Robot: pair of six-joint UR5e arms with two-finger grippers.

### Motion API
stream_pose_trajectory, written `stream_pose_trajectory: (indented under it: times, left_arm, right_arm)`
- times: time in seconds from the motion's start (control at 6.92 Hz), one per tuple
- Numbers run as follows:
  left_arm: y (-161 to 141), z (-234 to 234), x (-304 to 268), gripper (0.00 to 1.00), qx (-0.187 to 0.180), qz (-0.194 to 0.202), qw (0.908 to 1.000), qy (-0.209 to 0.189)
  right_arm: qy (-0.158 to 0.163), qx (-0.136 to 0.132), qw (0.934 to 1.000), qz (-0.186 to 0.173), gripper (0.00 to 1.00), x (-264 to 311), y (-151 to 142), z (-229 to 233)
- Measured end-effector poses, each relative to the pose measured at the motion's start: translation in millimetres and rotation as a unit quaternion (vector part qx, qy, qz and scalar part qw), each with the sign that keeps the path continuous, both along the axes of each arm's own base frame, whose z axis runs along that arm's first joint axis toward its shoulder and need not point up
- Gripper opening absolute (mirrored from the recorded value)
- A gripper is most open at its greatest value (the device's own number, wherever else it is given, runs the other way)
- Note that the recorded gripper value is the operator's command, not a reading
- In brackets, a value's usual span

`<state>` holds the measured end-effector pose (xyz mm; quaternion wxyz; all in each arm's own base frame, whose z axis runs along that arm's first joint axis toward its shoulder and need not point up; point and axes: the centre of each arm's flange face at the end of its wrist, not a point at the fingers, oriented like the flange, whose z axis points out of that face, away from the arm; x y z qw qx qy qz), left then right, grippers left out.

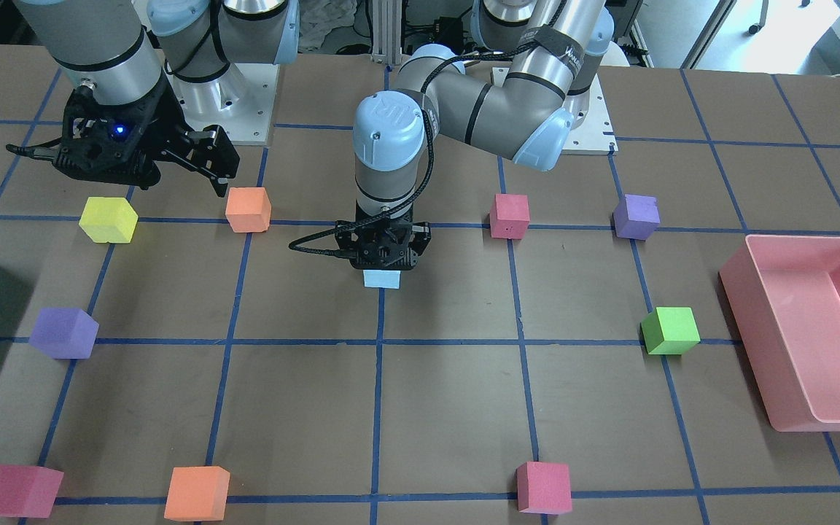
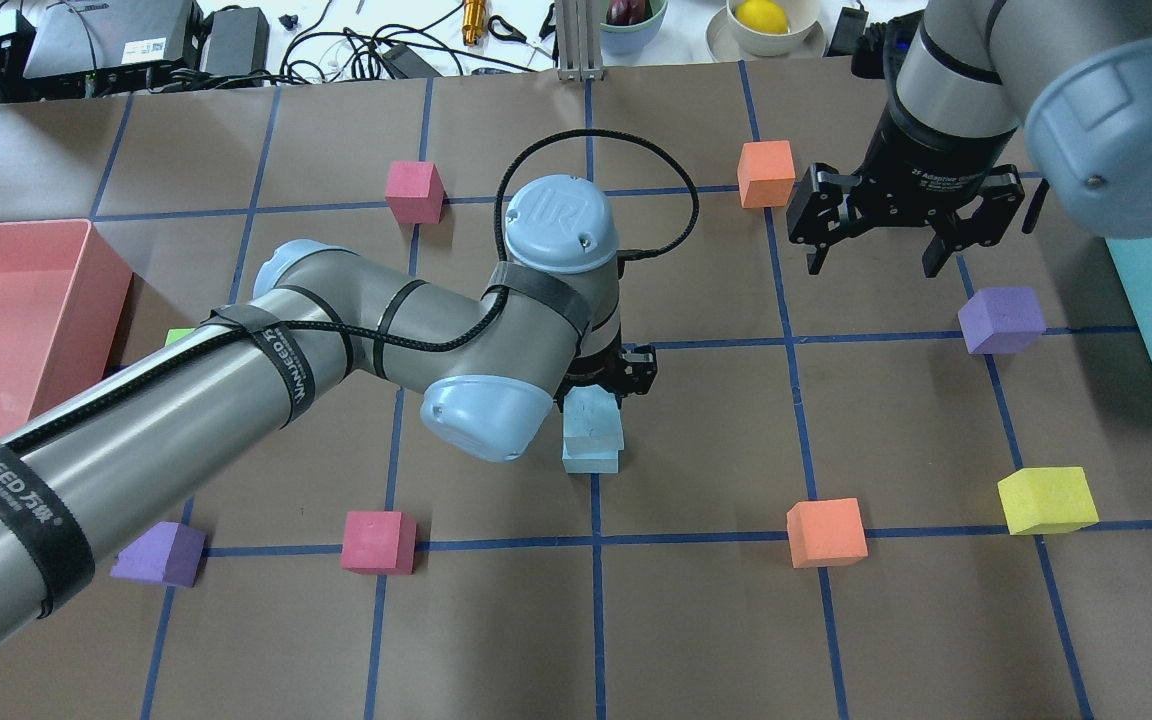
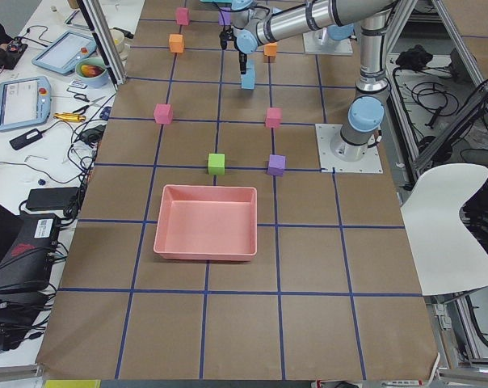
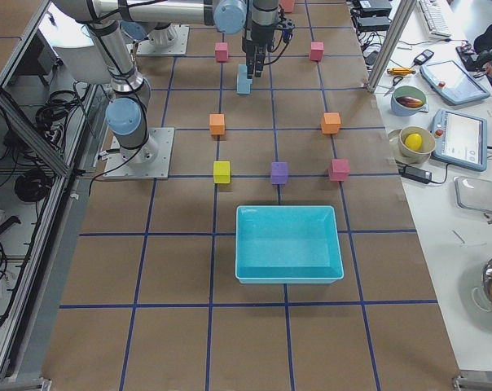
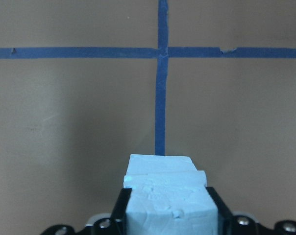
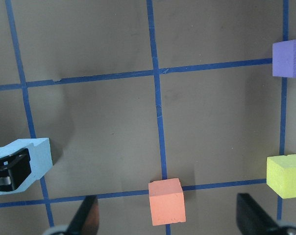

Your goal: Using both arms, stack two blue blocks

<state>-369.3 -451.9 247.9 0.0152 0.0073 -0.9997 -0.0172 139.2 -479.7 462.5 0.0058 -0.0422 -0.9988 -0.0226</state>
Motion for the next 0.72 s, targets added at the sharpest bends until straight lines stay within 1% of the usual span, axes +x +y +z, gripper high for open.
stream_pose_trajectory:
  times: [0.29,0.58,0.72]
  left_arm:
    - [2,5,2,1.0,-0.004,-0.002,1.0,0.002]
    - [-2,31,14,1.0,-0.022,-0.002,0.9997,0.01]
    - [-11,49,34,1.0,-0.033,-0.009,0.9993,0.012]
  right_arm:
    - [-0.001,-0.001,1.0,0.0,1.0,0,0,0]
    - [-0.001,-0.001,1.0,0.0,1.0,0,0,1]
    - [-0.001,-0.002,1.0,0.0,1.0,0,0,1]
